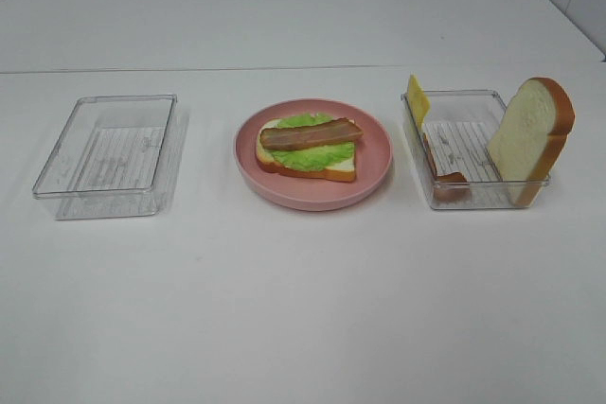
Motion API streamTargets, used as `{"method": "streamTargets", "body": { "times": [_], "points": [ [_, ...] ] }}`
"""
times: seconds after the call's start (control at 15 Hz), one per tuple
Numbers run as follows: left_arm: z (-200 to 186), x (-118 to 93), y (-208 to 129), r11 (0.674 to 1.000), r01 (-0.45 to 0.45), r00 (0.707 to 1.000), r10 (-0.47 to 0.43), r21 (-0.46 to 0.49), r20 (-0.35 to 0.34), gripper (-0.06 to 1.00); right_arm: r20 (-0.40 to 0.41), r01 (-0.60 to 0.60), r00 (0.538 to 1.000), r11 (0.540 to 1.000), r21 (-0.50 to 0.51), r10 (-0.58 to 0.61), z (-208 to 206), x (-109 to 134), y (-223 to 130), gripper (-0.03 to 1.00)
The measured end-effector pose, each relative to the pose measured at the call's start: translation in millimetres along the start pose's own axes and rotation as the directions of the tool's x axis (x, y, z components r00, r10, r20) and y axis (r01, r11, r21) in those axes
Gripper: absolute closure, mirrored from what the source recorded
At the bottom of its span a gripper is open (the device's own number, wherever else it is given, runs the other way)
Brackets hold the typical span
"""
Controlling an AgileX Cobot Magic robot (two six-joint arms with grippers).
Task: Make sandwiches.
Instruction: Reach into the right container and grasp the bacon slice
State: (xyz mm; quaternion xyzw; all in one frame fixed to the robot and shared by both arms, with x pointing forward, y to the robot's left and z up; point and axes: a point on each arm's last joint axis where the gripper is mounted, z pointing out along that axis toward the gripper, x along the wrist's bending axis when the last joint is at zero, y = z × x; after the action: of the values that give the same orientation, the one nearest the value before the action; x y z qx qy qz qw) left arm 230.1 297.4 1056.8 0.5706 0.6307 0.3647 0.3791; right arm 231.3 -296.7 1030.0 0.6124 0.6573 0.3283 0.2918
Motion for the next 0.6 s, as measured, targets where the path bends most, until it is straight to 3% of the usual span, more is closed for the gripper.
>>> {"method": "streamTargets", "body": {
  "times": [0.4, 0.6],
  "points": [
    [0, 0, 0, 1.000, -0.001, 1.000, 0.001, 0.000, 0.000, 0.04, 0.012, 0.000, 1.000, 0.998, 0.059, 0.000, 22, -1, 56, 0.00],
    [0, 0, 0, 1.000, -0.001, 1.000, 0.001, 0.000, 0.001, 0.04, 0.012, 0.002, 1.000, 0.980, 0.200, -0.005, 67, -3, 85, 0.00]
  ]
}}
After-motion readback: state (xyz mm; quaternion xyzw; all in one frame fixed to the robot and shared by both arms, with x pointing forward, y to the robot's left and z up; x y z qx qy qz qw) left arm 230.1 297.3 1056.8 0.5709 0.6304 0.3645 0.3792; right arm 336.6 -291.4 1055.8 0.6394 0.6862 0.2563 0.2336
